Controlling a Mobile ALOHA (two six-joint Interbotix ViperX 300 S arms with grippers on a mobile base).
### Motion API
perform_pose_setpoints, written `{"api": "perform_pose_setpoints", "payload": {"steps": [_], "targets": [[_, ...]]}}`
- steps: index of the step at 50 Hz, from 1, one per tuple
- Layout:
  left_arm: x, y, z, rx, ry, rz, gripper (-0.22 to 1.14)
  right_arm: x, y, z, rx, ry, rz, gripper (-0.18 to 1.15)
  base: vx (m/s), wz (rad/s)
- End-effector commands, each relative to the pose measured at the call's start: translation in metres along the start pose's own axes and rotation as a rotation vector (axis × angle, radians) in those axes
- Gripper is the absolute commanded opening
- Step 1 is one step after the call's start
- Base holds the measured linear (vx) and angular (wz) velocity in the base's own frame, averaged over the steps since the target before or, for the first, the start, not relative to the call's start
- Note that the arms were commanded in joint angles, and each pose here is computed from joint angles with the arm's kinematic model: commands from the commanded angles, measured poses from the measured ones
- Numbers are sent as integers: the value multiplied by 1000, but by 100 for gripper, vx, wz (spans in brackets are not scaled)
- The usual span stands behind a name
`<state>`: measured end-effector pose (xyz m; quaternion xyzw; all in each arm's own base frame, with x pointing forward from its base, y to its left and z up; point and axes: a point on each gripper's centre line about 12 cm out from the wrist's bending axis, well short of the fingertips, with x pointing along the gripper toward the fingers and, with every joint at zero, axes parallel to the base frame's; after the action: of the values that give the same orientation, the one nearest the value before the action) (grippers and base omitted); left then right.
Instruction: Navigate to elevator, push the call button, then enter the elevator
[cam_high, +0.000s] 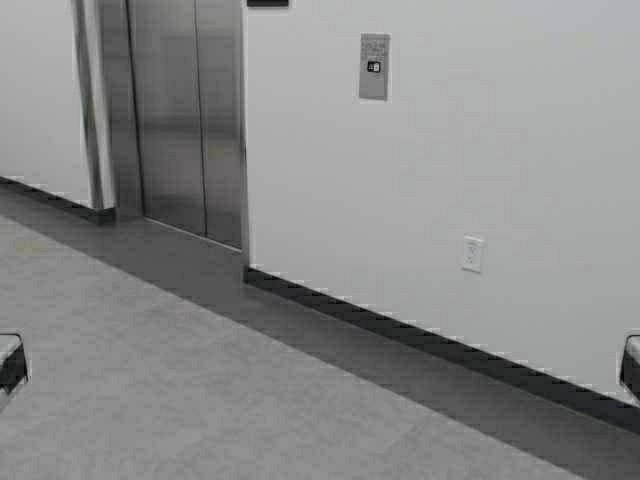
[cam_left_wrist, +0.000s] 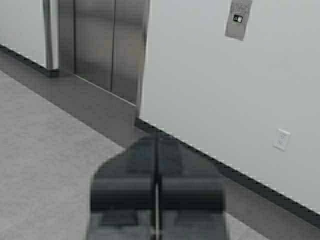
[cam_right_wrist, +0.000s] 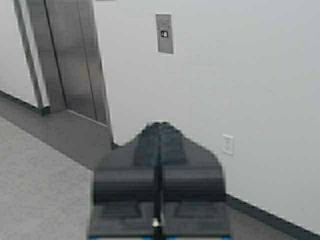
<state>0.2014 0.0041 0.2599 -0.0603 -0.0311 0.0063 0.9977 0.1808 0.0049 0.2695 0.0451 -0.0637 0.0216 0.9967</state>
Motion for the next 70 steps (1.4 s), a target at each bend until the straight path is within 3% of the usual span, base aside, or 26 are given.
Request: {"api": "perform_pose_setpoints", "payload": {"steps": [1, 30, 47, 59, 70], "targets": [[0, -1, 7, -3, -28, -2, 2, 4, 1, 6, -1, -14, 3, 5, 64, -8], [0, -1, 13, 2, -46, -4, 2, 10, 1, 10, 11, -9, 3, 5, 62, -5], [1, 1, -2, -7, 6, 3, 2, 9, 1, 5, 23, 5, 1, 5, 56, 21], [-4, 0, 4, -4, -29, -1, 2, 11, 1, 11, 26, -7, 2, 5, 53, 9], [-9, 0, 5, -23, -45, -1, 2, 11, 1, 5, -9, 40, 6, 5, 52, 11]]}}
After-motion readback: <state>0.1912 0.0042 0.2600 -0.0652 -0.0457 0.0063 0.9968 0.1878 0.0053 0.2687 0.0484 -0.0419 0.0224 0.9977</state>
